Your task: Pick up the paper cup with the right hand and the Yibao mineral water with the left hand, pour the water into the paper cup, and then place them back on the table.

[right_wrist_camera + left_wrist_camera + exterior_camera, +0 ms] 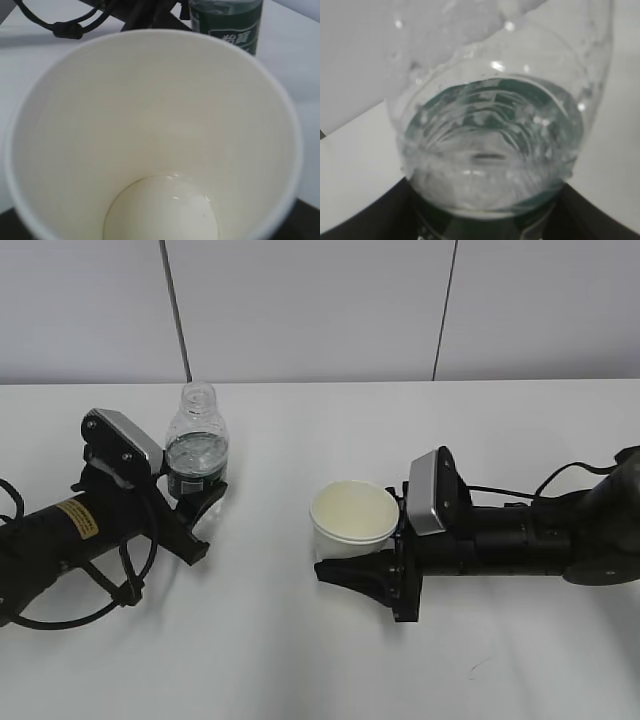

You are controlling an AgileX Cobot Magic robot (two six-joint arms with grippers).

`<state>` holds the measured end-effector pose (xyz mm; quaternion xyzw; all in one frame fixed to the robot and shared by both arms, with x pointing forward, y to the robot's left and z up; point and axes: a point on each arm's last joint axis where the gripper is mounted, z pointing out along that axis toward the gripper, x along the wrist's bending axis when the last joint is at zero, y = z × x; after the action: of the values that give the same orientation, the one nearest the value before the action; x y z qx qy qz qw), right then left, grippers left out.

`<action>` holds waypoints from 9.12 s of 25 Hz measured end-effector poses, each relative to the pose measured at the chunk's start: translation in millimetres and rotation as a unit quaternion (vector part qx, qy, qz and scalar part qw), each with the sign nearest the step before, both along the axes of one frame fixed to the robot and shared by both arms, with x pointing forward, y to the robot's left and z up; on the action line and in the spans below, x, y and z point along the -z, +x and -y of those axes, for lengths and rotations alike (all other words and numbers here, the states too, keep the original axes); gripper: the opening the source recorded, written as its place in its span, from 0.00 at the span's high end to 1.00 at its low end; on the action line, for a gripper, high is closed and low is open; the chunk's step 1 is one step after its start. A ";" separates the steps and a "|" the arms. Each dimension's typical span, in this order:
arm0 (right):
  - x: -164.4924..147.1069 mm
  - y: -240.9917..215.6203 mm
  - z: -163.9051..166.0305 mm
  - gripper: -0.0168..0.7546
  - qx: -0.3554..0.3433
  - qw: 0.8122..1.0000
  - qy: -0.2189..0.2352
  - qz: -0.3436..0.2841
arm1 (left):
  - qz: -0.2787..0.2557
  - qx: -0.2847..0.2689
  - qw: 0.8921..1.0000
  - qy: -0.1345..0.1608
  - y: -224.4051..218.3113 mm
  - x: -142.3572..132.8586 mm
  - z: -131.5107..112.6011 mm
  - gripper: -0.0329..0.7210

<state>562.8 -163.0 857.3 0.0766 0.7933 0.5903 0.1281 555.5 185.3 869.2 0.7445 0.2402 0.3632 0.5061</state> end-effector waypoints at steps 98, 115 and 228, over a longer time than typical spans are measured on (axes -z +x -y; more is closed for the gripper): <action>6.0 29.5 -63.0 0.34 -0.128 0.988 -0.085 -0.027 | 0.388 0.094 0.787 0.470 7.5 -34.9 -0.1 0.49; 14.7 32.7 -63.4 0.34 -0.119 0.988 -0.087 -0.039 | 0.393 0.095 0.781 0.476 7.5 -34.9 -0.1 0.49; 8.2 47.3 -66.8 0.34 -0.093 0.992 -0.074 -0.043 | 0.047 0.015 0.999 0.005 -7.2 -26.5 0.1 0.49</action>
<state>610.1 -96.2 849.1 0.0180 0.8435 0.5351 0.0436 548.3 185.1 895.7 0.7326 0.2035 0.3909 0.5187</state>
